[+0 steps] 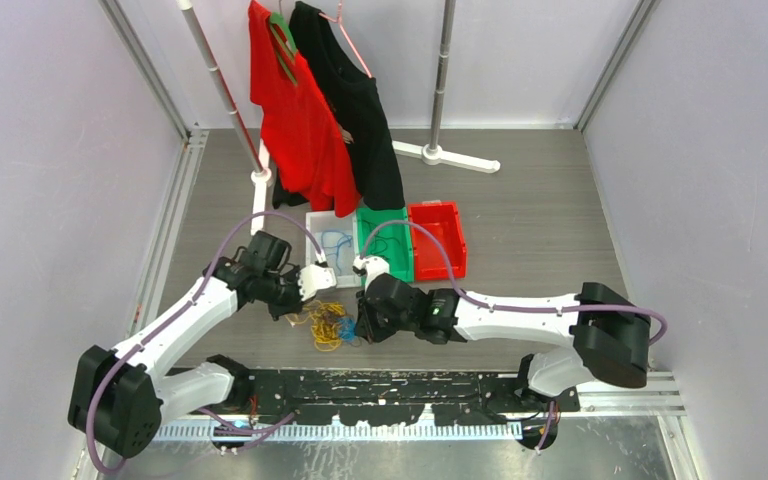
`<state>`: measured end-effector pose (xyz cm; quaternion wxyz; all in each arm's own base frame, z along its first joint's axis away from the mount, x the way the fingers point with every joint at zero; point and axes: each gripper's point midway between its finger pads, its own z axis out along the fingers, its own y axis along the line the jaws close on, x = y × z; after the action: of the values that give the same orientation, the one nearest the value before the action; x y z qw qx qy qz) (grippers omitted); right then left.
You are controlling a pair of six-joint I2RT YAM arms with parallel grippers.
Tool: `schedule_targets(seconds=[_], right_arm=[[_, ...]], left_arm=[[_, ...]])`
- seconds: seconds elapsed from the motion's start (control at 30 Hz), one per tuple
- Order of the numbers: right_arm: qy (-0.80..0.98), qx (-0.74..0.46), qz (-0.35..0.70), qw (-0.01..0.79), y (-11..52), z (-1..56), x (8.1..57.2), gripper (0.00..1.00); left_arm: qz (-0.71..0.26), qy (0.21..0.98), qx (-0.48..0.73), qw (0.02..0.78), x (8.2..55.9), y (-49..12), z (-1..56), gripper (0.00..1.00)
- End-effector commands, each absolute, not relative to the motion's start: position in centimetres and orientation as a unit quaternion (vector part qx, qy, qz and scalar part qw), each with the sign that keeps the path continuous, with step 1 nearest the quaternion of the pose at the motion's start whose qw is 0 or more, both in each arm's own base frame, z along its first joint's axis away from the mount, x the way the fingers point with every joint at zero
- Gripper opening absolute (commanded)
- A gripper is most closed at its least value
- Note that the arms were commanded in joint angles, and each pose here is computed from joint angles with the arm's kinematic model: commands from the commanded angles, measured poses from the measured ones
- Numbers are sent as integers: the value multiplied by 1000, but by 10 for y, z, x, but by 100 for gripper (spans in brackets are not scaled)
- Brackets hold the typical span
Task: Untangle the cables
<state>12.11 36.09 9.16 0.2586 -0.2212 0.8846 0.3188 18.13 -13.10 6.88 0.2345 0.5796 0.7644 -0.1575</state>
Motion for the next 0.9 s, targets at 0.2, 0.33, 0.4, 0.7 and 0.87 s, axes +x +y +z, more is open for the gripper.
schedule_targets(seconds=[0.2,0.33,0.4,0.7,0.87], right_arm=[[889,-198,285,297,315,115,136,1],[891,-176,289,304,297,123,145,1],[892,-169,291,303,290,126,148,1],[907,-155,255,297,261,126,155,1],[907,-143,255,304,249,141,159,1]], left_arm=[[-48,731,649,205,183,-85,53,0],[-17,719,669,188,180,-66,48,0],[-3,712,678,181,179,-58,47,0],[16,705,691,158,177,-34,55,0],[42,694,706,137,181,-20,50,0]])
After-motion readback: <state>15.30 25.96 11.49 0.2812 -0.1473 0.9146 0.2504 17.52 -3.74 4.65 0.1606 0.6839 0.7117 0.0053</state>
